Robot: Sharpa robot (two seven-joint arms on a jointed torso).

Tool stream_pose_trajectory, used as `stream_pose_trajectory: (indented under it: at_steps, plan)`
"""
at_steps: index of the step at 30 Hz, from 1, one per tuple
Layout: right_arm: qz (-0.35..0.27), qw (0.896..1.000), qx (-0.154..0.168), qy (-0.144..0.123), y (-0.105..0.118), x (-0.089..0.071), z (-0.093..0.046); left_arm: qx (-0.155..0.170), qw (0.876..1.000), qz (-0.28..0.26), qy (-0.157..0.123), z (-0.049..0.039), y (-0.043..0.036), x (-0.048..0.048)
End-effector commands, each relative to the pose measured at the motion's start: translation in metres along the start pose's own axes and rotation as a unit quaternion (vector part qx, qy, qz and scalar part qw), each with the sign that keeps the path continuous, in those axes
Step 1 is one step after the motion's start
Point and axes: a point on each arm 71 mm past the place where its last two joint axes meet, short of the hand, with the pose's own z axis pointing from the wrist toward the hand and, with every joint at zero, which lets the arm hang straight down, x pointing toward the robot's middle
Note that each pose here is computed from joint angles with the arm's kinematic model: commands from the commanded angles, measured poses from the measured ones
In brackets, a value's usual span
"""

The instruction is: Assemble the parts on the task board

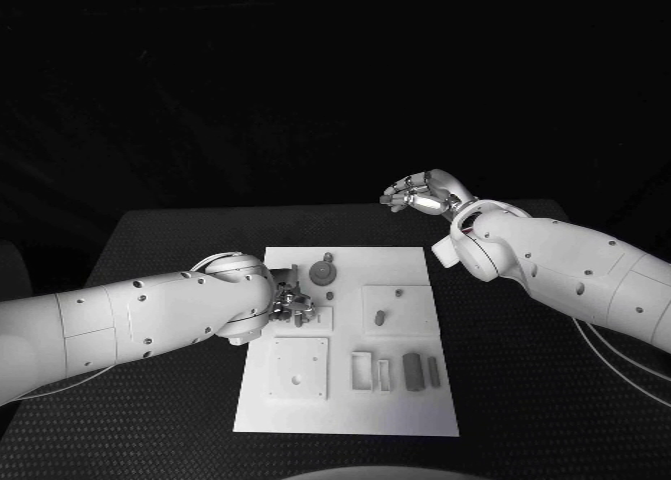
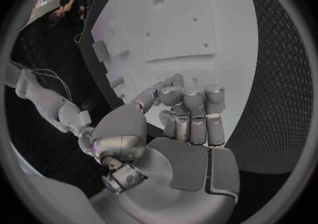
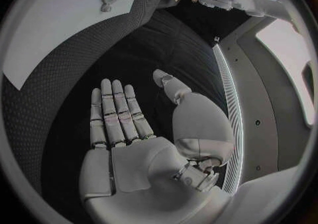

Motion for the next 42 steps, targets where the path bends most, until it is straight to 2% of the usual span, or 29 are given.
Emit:
stream_pose_trajectory:
  at_steps: [1, 15, 26, 33, 35, 42]
  plan:
    - [0.002, 1.0, -0.003, 0.008, 0.001, 0.001, 0.0, 0.017, 1.0, 0.0, 0.016, 0.0003, -0.0063, 0.0079]
    - [0.003, 1.0, -0.003, 0.009, 0.001, 0.002, 0.0, 0.011, 1.0, -0.005, 0.01, 0.0011, -0.0012, 0.0053]
    - [0.002, 1.0, -0.002, 0.008, -0.001, 0.001, 0.0, 0.006, 1.0, -0.019, -0.009, 0.0013, 0.0081, -0.0001]
    - [0.002, 1.0, -0.001, 0.008, -0.001, 0.001, 0.0, 0.001, 1.0, -0.026, -0.017, -0.0017, 0.0158, -0.0028]
    - [0.002, 1.0, -0.001, 0.008, -0.002, 0.001, -0.001, 0.0, 0.999, -0.027, -0.02, -0.0027, 0.0172, -0.007]
    - [0.002, 1.0, 0.0, 0.008, -0.002, 0.001, 0.0, -0.005, 0.999, -0.024, -0.038, -0.0094, 0.0191, -0.0316]
